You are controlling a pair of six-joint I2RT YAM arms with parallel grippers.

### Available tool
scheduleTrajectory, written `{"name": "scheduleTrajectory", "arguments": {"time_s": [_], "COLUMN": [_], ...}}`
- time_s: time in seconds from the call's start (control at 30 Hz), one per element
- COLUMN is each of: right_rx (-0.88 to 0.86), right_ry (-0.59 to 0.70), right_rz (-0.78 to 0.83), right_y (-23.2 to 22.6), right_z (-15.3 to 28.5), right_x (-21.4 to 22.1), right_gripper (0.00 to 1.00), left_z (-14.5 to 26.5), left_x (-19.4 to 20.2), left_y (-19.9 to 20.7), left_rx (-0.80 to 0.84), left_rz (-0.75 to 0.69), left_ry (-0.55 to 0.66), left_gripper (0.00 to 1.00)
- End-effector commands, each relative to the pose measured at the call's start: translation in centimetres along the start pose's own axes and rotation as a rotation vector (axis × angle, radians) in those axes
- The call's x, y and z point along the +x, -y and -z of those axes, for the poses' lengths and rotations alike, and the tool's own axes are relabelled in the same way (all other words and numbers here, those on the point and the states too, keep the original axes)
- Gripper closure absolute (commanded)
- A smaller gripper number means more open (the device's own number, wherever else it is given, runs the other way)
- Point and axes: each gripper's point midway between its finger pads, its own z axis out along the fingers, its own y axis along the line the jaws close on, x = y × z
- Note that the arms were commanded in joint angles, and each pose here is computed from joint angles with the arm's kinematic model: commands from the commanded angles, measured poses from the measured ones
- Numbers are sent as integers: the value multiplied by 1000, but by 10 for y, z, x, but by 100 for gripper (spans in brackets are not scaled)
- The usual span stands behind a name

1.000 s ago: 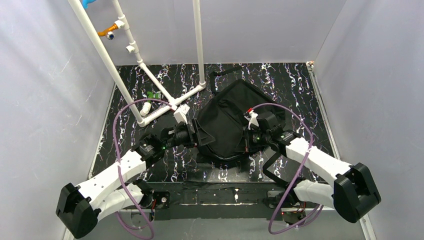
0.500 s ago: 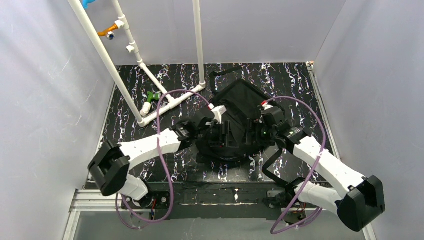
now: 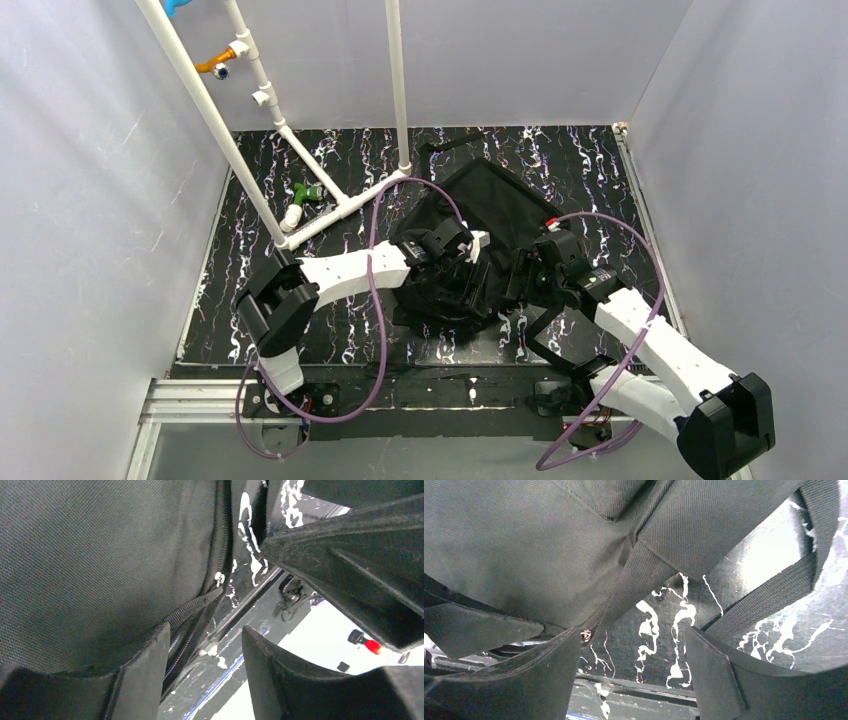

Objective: Pack the student bag
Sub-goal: Zip the student bag at the center of the board.

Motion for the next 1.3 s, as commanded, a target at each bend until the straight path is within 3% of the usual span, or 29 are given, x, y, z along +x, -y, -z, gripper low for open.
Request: {"name": "scheduleTrajectory", "arguments": {"time_s": [0.0,0.1,0.27,0.57,0.83,0.93,1.27], "right_rx": [-57,-89,-135,-171,-213,-219,-231], "right_ry": [-28,-48,-93,-97,-76,-88,-86], "right_rz": [-35,-47,-60,-93,-216,-239,-232], "right_y": [-6,-11,-14,-23,-28,-27,-30], "right_z": [-8,-12,-23,-36,-50,-54,-51], "right_x": [10,16,29,29,31,36,34], "right_gripper": [20,22,21,24,39,50,70], "left_z": [-2,-5,-3,12,25,23,0], "left_x": [8,8,8,3,-4,-8,-10], "left_y": [0,1,0,-6,7,12,4], "left_rx": [-5,-1,-7,-58,-12,9,-26], "left_rz": [-16,-2,3,-76,-142,-197,-600], "left_ry": [-76,-85,-79,-38,-8,-8,11], "left_gripper": [50,54,41,39,48,46,44]}}
